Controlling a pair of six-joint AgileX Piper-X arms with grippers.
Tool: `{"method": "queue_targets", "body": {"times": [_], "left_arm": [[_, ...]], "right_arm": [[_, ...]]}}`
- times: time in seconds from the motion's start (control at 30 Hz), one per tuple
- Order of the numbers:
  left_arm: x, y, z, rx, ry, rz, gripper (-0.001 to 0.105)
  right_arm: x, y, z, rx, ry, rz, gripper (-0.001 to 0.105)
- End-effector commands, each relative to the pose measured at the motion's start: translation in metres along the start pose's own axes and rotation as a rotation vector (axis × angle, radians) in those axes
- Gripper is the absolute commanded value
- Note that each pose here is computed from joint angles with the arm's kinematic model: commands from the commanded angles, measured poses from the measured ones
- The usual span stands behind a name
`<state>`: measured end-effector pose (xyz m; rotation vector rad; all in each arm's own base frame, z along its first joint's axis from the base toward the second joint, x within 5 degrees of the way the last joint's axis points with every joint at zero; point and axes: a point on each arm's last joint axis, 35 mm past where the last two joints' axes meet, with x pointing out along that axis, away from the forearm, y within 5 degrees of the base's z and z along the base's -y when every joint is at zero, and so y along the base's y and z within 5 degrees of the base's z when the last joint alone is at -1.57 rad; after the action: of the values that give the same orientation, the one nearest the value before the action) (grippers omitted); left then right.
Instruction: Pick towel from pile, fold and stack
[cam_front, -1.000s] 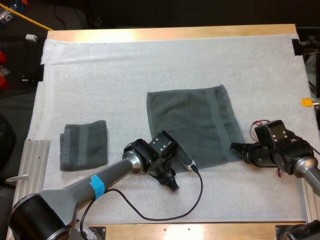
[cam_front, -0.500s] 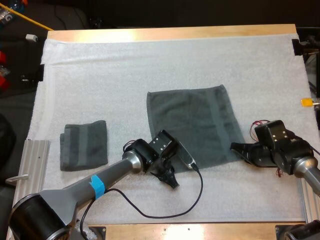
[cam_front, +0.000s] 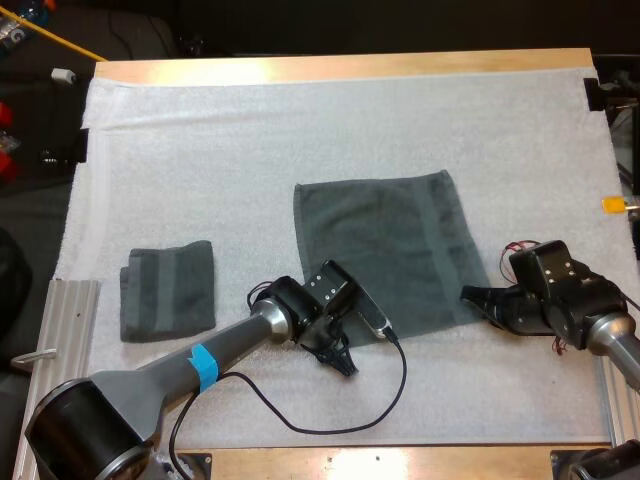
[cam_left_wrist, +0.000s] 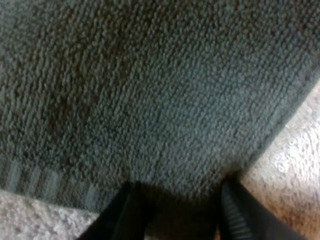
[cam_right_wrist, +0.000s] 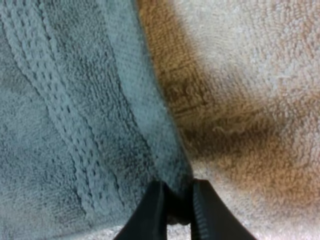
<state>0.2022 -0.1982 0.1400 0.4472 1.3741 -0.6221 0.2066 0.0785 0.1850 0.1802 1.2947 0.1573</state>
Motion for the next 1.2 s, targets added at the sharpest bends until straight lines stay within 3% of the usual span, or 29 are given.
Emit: {"method": "queue_targets", "body": {"times": [0.0, 0.1, 0.2, 0.33, 0.6, 0.77, 0.9, 1.17], "left_arm": [[0.005, 0.0, -0.006, -0.005, 0.053, 0.016, 0.024], [0.004, 0.0, -0.008, -0.013, 0.076, 0.018, 0.008], [0.002, 0.0, -0.009, -0.014, 0.095, 0.019, 0.0], [-0.007, -0.001, -0.006, -0.014, 0.082, 0.015, 0.0], [-0.049, -0.004, 0.005, -0.008, -0.044, -0.013, 0.0], [-0.073, -0.008, 0.001, 0.001, -0.114, -0.097, 0.0], [-0.079, -0.011, 0.0, 0.008, -0.127, -0.19, 0.0], [-0.084, -0.009, -0.009, -0.004, -0.079, -0.148, 0.0]], "right_arm": [[-0.002, 0.0, 0.0, -0.008, -0.002, -0.004, 0.0], [-0.002, 0.0, 0.0, -0.008, -0.002, -0.004, 0.0], [-0.002, 0.0, 0.0, -0.008, -0.002, -0.004, 0.0], [-0.002, 0.0, 0.0, -0.008, -0.002, -0.004, 0.0], [-0.002, 0.0, 0.0, -0.008, 0.001, 0.002, 0.0], [-0.002, -0.001, -0.003, -0.004, 0.029, -0.009, 0.0], [-0.002, -0.002, -0.005, -0.003, 0.041, -0.014, 0.0], [-0.019, -0.002, -0.012, -0.033, 0.035, 0.006, 0.0]]}}
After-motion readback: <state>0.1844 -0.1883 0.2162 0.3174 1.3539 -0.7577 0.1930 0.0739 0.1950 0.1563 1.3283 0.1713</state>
